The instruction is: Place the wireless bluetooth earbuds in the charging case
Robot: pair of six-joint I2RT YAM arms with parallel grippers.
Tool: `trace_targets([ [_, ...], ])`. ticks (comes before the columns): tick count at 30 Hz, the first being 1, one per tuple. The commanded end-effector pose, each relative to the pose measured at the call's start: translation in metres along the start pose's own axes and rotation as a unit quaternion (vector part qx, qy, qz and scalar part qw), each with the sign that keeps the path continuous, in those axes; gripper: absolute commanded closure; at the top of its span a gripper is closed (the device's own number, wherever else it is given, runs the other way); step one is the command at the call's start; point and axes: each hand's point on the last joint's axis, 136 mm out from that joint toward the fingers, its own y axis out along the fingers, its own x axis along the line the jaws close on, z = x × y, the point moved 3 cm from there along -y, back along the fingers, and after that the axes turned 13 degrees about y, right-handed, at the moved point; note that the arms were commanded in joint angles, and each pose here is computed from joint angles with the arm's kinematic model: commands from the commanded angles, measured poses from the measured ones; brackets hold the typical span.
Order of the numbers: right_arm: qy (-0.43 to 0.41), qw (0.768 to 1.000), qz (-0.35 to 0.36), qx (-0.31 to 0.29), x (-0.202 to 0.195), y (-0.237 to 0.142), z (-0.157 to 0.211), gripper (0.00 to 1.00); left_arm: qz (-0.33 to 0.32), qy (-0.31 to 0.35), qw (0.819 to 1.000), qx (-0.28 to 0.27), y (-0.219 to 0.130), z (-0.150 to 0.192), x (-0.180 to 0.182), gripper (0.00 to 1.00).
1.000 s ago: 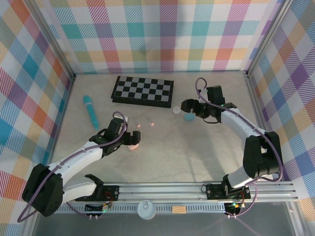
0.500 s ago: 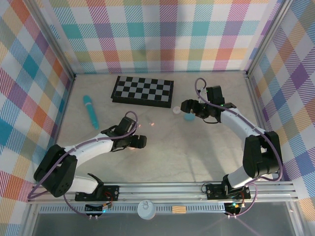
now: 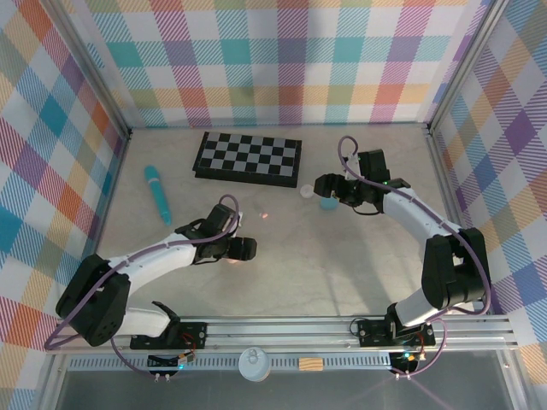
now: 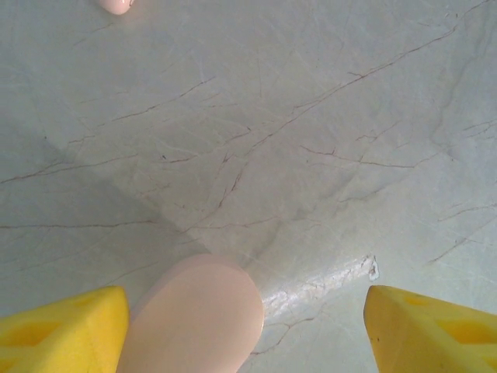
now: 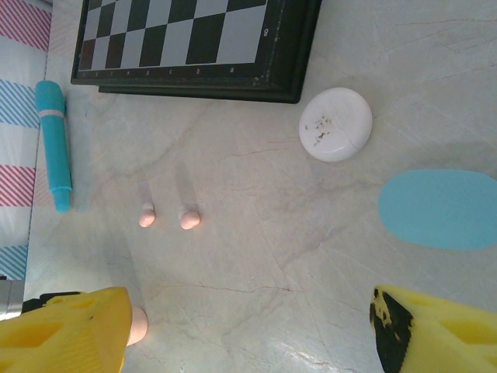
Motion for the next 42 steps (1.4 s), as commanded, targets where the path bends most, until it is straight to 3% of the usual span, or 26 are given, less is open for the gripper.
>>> trace_targets([
  [1, -0.008, 1.000, -0.008, 0.005, 0.002, 0.000, 0.002, 0.20, -0.020, -0.005, 0.999, 0.032, -0.003, 0.013, 0.005, 0.22],
  [7, -0.006, 1.000, -0.007, 0.007, 0.002, 0.000, 0.003, 0.20, -0.032, 0.006, 0.998, 0.058, 0.003, 0.020, 0.006, 0.23],
  [19, -0.007, 1.000, -0.004, 0.006, 0.003, 0.000, 0.001, 0.20, -0.024, 0.029, 0.995, 0.093, 0.014, 0.029, -0.007, 0.36],
  [32, -0.002, 1.000, -0.012, 0.009, 0.005, 0.002, 0.001, 0.21, -0.033, 0.041, 0.995, 0.085, 0.011, 0.023, -0.009, 0.60],
  [42, 0.015, 0.999, -0.043, 0.024, 0.013, -0.004, 0.010, 0.22, -0.016, 0.077, 0.996, 0.034, 0.001, 0.001, -0.018, 0.65],
])
